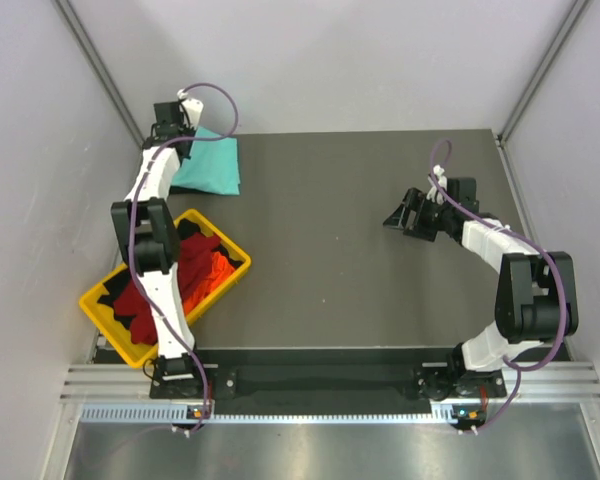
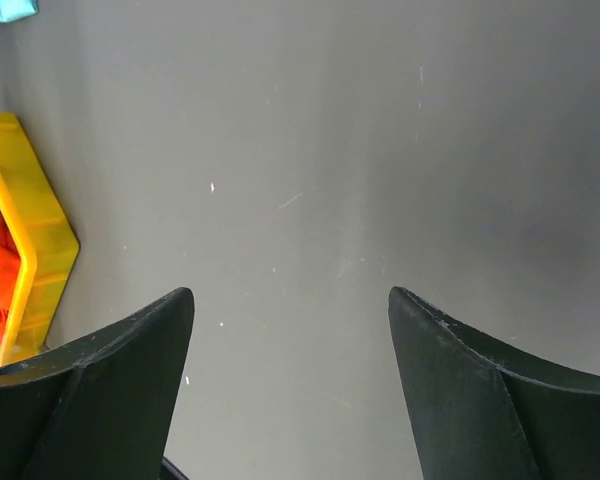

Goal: Fold and stack the t-shirts
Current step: Neatly place the folded tshirt to the corner, then reset both grippers

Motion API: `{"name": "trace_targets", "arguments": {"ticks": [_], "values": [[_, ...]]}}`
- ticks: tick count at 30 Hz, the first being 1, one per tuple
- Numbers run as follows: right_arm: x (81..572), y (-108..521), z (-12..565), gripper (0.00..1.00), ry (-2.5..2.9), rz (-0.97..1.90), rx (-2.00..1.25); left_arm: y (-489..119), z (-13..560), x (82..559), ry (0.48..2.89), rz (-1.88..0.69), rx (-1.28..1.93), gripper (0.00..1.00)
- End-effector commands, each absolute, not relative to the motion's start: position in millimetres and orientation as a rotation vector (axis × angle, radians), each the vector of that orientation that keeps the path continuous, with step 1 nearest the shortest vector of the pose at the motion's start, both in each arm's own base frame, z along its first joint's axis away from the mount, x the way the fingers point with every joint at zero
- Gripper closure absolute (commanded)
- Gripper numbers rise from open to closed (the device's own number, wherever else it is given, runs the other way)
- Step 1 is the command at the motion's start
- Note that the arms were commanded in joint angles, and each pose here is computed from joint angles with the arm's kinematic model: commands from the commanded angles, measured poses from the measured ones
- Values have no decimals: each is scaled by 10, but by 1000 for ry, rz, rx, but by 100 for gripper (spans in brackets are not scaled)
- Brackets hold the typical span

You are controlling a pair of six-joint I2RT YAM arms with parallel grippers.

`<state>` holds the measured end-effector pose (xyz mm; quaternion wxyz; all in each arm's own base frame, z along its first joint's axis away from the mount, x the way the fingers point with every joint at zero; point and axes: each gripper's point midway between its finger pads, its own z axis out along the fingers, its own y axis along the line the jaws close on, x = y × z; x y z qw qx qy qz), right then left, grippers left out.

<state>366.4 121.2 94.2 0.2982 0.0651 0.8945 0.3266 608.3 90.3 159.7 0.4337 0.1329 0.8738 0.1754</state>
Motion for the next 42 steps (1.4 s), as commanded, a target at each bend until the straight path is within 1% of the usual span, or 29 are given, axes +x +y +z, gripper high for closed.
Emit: {"name": "trace_targets", "arguments": {"ticks": [1,10,16,21,22,23,24,26,27,28,29,30,32,33,34,36,37,39,40,41,42], "values": [[3814,1278,1161,21,2288,891,109,1100,2346,6219,1966,491,281,100],[3845,1242,1197,20,2282,857,108,1297,2423,6271,1937,525,223,100],[3837,1238,1208,20,2277,854,103,1472,2282,6266,1948,538,177,100],[3819,1241,1204,20,2278,856,101,1742,2117,6366,1936,613,86,100],[3816,1241,1207,20,2278,856,99,1786,2019,6394,1943,625,66,93],[3813,1239,1212,20,2277,855,101,1857,1995,6383,1942,665,31,83],[3818,1236,1222,20,2274,852,99,1892,1994,6399,1927,685,15,75],[3833,1234,1241,20,2269,848,94,1924,1881,6408,1934,698,-5,67],[3833,1232,1236,20,2272,847,98,1965,1905,6408,1913,722,-31,66],[3837,1232,1236,19,2272,847,98,1979,1909,6396,1909,734,-46,60],[3832,1231,1233,20,2277,847,102,1986,1942,6383,1903,736,-60,49],[3827,1233,1221,20,2282,845,100,1974,1993,6384,1890,718,-85,45],[3816,1233,1229,19,2286,846,104,1925,2155,6367,1866,682,-105,40],[3825,1222,1242,19,2283,836,105,1864,2233,6369,1854,634,-138,30],[3822,1219,1241,19,2287,830,108,1783,2304,6314,1878,592,-136,28],[3841,1208,1243,19,2296,812,112,1501,2453,6317,1870,479,-156,27],[3826,1205,1239,19,2311,811,117,1316,2629,6281,1858,413,-125,27],[3852,1214,1320,19,2306,805,111,885,2643,6202,1914,304,-68,27],[3816,1216,1328,19,2326,805,118,727,2798,6124,1908,262,-58,27],[3824,1229,1402,18,2317,802,108,397,2738,6026,1965,175,-9,27],[3808,1239,1498,17,2302,794,100,211,2746,5955,1985,98,-15,28]]}}
